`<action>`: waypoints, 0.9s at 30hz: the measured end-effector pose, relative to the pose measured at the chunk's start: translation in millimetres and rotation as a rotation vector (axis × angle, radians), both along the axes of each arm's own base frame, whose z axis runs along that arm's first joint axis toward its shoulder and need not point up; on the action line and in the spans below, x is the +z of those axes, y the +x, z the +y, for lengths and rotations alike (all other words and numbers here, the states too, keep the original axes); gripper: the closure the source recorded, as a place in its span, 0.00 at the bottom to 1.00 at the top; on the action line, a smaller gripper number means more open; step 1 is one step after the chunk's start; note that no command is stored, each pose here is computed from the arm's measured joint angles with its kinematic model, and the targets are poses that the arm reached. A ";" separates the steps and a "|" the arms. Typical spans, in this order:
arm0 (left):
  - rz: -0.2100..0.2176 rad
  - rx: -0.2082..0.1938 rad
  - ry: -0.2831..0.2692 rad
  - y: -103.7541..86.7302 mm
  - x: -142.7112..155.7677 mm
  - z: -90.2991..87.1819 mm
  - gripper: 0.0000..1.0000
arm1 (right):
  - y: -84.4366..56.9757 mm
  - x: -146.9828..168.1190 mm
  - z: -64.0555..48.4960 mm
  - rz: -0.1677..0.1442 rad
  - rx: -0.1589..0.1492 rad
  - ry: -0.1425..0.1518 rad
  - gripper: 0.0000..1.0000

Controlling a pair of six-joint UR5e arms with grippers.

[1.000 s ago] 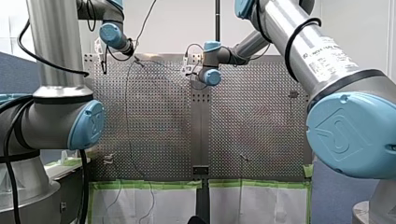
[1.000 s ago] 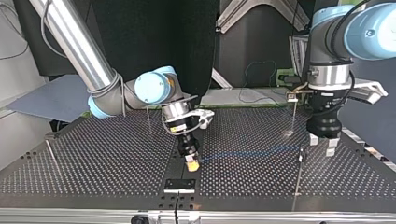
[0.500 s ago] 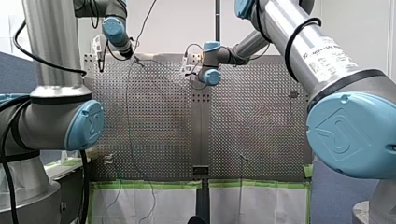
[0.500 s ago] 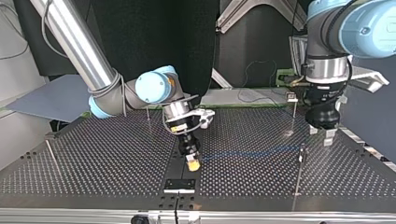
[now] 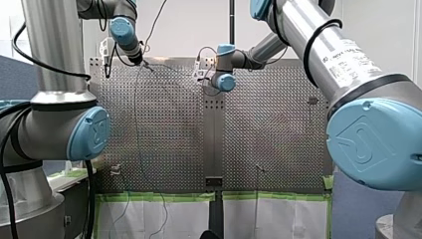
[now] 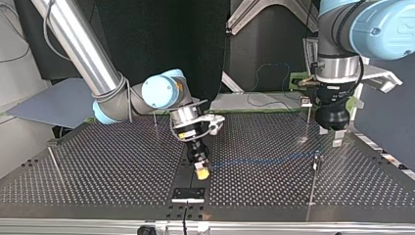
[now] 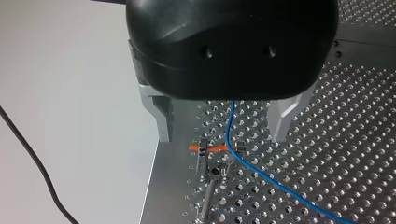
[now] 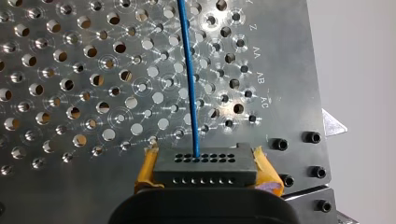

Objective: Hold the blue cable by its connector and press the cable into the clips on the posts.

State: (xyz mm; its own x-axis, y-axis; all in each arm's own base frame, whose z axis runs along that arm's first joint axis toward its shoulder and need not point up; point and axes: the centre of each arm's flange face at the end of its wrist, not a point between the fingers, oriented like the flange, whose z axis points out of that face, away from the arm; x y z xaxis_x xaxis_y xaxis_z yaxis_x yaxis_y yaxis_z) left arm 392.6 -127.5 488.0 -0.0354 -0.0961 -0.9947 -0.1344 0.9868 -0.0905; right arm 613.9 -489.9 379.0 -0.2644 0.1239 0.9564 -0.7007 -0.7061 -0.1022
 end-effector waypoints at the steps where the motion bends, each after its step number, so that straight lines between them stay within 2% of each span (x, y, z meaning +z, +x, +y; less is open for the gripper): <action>1: 0.000 0.000 0.000 0.0 0.0 -0.2 0.00 | 0.0 -0.1 -0.1 0.000 0.000 0.000 1.00; 20: 0.002 -0.002 -0.002 -2.8 -1.0 -6.2 0.00 | 0.5 -1.2 0.9 0.004 0.001 0.004 1.00; 23: 0.000 -0.014 -0.001 -3.4 -0.6 -8.8 0.00 | 1.1 -1.5 2.0 0.005 0.003 0.006 1.00; 27: -0.020 -0.055 -0.004 -4.6 2.8 -16.3 0.00 | 3.1 -2.0 5.5 0.012 0.007 0.010 1.00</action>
State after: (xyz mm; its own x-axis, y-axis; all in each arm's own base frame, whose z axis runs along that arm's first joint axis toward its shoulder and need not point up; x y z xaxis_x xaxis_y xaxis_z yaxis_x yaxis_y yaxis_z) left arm 388.0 -143.7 490.8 -0.0207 -0.0982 -0.9950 -0.0779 0.9923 -0.0963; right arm 617.0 -484.4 377.0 -0.2539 0.1128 0.9606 -0.6968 -0.7101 -0.1008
